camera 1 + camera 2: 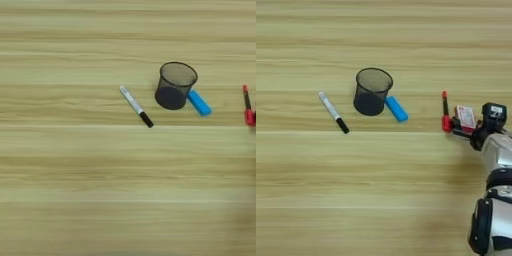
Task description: Move the objects on the table
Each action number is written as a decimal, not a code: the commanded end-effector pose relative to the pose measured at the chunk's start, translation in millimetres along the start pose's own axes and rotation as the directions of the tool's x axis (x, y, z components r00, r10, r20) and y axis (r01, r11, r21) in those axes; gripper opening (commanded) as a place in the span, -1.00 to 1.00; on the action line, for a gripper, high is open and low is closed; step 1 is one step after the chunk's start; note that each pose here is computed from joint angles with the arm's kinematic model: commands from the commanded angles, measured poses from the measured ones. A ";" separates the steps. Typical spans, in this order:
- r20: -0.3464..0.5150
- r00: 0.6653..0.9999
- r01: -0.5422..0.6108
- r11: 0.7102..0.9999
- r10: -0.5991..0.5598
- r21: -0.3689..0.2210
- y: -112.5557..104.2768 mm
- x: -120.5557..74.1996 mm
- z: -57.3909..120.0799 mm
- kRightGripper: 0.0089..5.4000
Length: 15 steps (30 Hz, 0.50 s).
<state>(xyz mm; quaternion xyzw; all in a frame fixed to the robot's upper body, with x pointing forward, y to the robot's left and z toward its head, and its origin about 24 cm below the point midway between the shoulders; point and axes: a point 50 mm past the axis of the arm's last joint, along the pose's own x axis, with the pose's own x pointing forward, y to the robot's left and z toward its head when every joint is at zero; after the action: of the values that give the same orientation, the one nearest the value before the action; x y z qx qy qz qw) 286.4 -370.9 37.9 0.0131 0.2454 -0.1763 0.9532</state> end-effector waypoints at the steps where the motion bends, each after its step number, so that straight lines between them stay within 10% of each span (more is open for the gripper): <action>1: 0.155 0.987 0.042 0.999 -0.037 -0.027 -11.7 -3.6 49.3 1.00; 15: 0.136 0.991 0.013 0.999 -0.007 -0.040 -6.2 -0.5 45.1 0.92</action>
<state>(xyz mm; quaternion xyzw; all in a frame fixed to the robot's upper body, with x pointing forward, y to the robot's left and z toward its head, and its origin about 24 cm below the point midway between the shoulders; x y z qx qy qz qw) 288.3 -371.3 36.7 0.0094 0.2438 -0.1712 0.9545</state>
